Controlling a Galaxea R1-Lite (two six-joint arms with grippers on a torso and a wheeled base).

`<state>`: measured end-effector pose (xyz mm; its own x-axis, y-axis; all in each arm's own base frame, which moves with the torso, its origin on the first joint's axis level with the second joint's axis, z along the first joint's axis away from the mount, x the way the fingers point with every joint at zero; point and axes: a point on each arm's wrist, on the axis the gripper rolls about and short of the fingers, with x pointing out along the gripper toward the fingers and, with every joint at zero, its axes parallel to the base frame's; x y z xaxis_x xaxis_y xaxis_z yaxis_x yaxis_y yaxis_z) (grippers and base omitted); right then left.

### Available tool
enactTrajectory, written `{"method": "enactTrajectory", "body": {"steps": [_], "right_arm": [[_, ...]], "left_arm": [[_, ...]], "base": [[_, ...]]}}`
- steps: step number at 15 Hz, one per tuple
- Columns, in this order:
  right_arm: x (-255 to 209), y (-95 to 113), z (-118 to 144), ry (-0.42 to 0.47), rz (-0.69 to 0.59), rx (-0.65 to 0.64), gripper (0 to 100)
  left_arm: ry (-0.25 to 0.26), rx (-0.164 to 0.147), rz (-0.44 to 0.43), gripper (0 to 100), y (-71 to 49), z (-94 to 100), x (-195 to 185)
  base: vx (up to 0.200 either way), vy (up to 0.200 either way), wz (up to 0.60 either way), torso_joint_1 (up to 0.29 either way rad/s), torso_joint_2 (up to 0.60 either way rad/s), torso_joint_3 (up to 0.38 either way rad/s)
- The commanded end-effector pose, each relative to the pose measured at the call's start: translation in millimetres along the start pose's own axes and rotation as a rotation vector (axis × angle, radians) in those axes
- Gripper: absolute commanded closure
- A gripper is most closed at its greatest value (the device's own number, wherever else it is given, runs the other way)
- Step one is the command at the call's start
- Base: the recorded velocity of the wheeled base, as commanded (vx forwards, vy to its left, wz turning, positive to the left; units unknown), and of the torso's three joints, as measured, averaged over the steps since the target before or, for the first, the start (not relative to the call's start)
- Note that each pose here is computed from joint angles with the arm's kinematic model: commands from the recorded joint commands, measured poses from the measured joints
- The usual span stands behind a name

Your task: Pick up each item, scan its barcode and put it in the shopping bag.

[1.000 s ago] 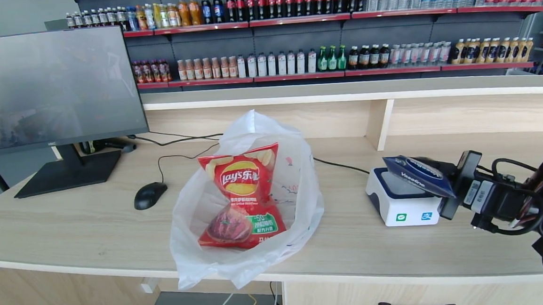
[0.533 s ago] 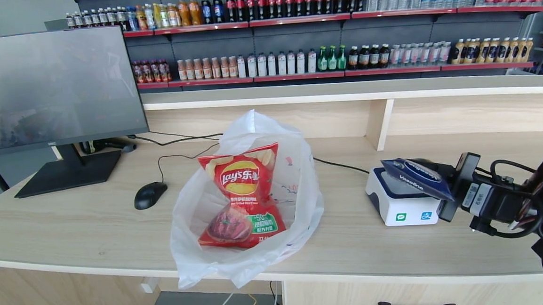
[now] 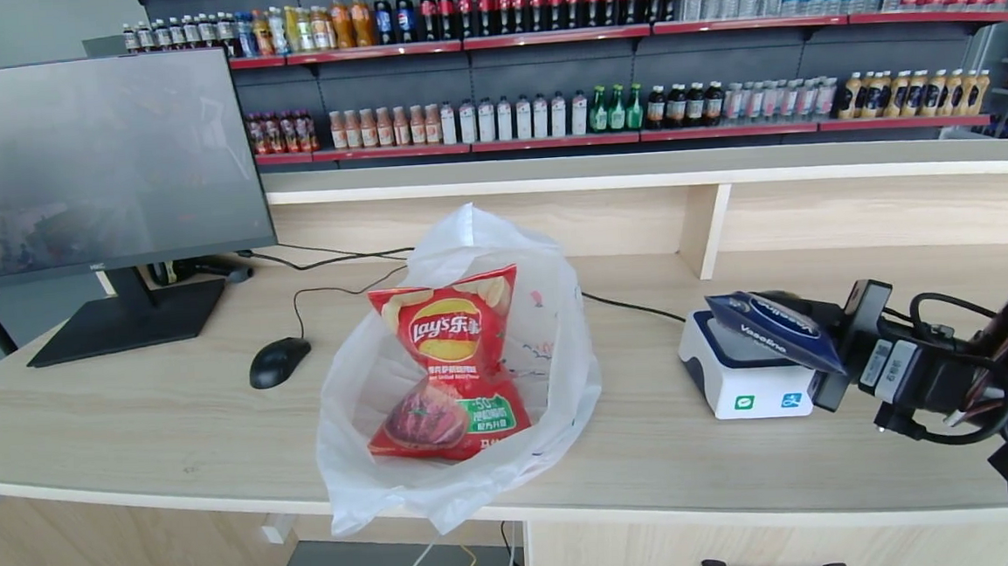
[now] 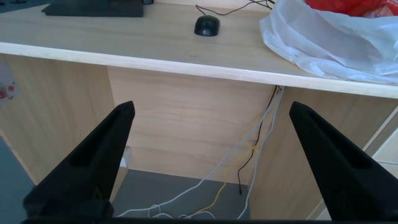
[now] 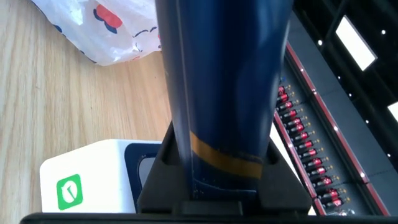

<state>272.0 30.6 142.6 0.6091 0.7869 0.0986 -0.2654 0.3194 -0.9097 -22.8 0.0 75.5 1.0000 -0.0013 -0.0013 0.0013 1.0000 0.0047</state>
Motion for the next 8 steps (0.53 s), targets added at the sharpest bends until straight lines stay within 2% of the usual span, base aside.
{"method": "enactTrajectory", "body": {"steps": [1,4,8], "right_arm": [[-2,-4,5,-0.008,-0.013,-0.009,100],[-6,-11,15,-0.018,-0.031,-0.001,100],[-18,-28,40,-0.018,-0.109,0.054,100]], "left_arm": [[0.0,0.0,0.0,0,0.0,-0.2,0],[0.0,0.0,0.0,0,0.0,-0.2,0],[-0.001,-0.002,0.0,0,0.0,0.3,0]], "base": [[0.0,0.0,0.0,0.0,0.0,0.0],[0.0,0.0,0.0,0.0,0.0,0.0],[0.0,0.0,0.0,0.0,0.0,0.0]]}}
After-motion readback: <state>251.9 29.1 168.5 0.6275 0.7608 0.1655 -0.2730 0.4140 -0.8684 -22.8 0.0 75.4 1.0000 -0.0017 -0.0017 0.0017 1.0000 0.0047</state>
